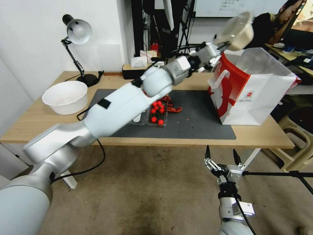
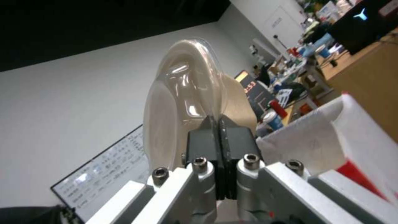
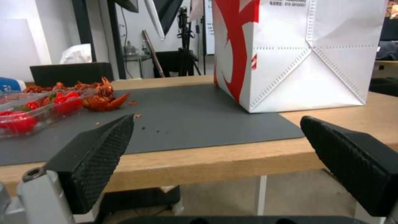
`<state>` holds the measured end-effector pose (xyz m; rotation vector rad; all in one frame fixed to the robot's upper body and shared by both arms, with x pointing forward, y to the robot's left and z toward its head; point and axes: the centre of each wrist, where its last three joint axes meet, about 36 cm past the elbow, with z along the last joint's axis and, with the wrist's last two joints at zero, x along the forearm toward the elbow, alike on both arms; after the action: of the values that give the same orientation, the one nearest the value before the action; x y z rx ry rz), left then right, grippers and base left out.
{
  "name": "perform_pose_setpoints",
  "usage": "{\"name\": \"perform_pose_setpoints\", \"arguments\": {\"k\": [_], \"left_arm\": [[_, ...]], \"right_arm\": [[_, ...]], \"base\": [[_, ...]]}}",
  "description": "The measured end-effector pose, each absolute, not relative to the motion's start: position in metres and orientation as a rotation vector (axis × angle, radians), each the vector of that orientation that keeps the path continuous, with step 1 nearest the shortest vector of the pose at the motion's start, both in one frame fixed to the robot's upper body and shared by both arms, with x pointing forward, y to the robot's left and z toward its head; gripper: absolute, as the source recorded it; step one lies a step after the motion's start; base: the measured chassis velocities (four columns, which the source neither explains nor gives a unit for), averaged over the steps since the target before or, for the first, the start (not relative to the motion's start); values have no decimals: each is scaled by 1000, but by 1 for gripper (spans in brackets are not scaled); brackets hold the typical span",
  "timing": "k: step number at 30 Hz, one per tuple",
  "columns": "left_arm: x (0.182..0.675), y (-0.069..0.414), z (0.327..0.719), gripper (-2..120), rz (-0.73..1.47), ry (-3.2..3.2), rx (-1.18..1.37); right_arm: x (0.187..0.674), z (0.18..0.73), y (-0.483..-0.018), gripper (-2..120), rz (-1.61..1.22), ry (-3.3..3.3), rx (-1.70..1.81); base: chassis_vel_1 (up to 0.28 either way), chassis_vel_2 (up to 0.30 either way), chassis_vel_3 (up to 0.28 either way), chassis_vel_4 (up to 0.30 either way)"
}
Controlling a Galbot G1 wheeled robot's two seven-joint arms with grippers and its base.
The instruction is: Pick up the trash from the table and place it into the takeout bag.
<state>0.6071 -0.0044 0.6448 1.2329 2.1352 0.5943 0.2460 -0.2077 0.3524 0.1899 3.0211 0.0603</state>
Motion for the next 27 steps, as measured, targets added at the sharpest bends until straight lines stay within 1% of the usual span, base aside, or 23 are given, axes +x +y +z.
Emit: {"name": "perform_pose_setpoints", "arguments": {"k": [1,4,8,12,27], "left_arm": [[607,-4,645,0,594,2135,1233],[606,-29,643,0,575,2125,1268],[609,-48,639,0,567,2120,1290],[612,-59,633,0,571,2126,1307],[618,-79,609,0,614,2143,1346]], "right_arm": [[246,352,-208,100,60,3021,190],[246,352,-208,100,59,3021,191],[246,352,-208,100,59,3021,192],[246,352,-208,100,61,3020,197],[247,349,-207,100,68,3022,207]], "base": [[0,0,0,0],[0,0,0,0],[0,0,0,0],[0,0,0,0],[0,0,0,0]]}}
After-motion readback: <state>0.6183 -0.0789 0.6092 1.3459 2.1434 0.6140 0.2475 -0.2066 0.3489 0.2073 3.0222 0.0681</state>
